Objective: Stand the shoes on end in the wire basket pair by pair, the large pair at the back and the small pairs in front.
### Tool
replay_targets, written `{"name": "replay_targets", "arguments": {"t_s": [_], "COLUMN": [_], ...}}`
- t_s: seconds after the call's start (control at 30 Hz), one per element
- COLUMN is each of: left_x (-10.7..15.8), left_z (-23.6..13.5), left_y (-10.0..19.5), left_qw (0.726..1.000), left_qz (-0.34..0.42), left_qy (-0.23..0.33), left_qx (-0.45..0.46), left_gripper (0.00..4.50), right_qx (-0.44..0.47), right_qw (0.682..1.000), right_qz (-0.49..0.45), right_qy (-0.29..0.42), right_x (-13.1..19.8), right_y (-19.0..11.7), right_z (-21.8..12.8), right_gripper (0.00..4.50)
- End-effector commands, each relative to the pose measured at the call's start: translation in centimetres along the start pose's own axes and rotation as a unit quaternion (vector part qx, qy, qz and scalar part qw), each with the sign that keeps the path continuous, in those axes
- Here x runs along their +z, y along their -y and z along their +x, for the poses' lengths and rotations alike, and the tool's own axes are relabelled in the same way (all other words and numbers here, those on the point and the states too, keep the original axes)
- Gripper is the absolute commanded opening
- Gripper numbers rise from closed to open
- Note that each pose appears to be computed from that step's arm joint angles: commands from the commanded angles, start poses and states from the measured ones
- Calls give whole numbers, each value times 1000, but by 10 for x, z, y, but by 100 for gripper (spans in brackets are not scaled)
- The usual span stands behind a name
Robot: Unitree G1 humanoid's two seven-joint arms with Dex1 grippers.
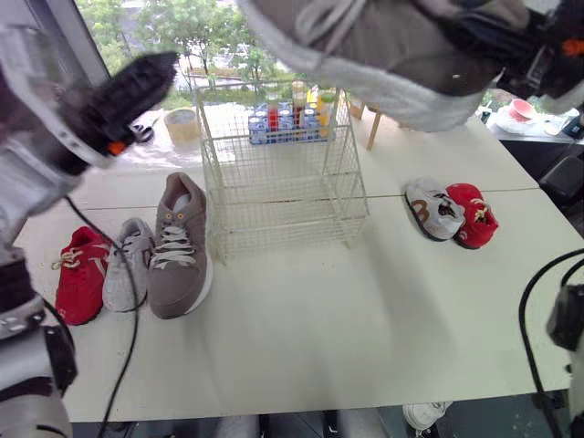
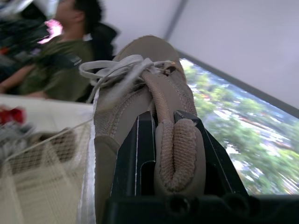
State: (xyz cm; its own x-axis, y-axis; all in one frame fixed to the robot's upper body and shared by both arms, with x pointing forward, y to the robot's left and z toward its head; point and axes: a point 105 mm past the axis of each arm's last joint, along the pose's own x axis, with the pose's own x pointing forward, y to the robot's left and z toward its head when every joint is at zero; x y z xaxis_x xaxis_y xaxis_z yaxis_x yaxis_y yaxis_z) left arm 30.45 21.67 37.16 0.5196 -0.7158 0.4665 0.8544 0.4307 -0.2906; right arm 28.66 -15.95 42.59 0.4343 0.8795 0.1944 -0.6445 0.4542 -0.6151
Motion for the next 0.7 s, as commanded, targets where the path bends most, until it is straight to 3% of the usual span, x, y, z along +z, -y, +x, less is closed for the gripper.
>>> {"name": "replay_targets", "arguments": {"t_s": [0.03,0.37,0.6,0.7], "left_x": [17,11,-11,-16], "left_z": [-10,12,35,41], "left_y": [-3,2,-6,-14], "left_qw": [1000,996,991,991], "left_qz": [25,13,-22,-26], "left_qy": [-2,-65,-106,-111], "left_qx": [0,-51,-82,-76], "left_gripper": [450,450,450,318], "right_qx": [41,99,114,118], "right_qw": [996,987,984,984], "right_qz": [-71,-128,-134,-135], "right_qy": [27,-6,10,18], "right_x": [25,1,5,12], "right_y": [3,-13,-23,-27], "right_z": [3,24,28,27], "right_gripper": [17,17,17,17]}}
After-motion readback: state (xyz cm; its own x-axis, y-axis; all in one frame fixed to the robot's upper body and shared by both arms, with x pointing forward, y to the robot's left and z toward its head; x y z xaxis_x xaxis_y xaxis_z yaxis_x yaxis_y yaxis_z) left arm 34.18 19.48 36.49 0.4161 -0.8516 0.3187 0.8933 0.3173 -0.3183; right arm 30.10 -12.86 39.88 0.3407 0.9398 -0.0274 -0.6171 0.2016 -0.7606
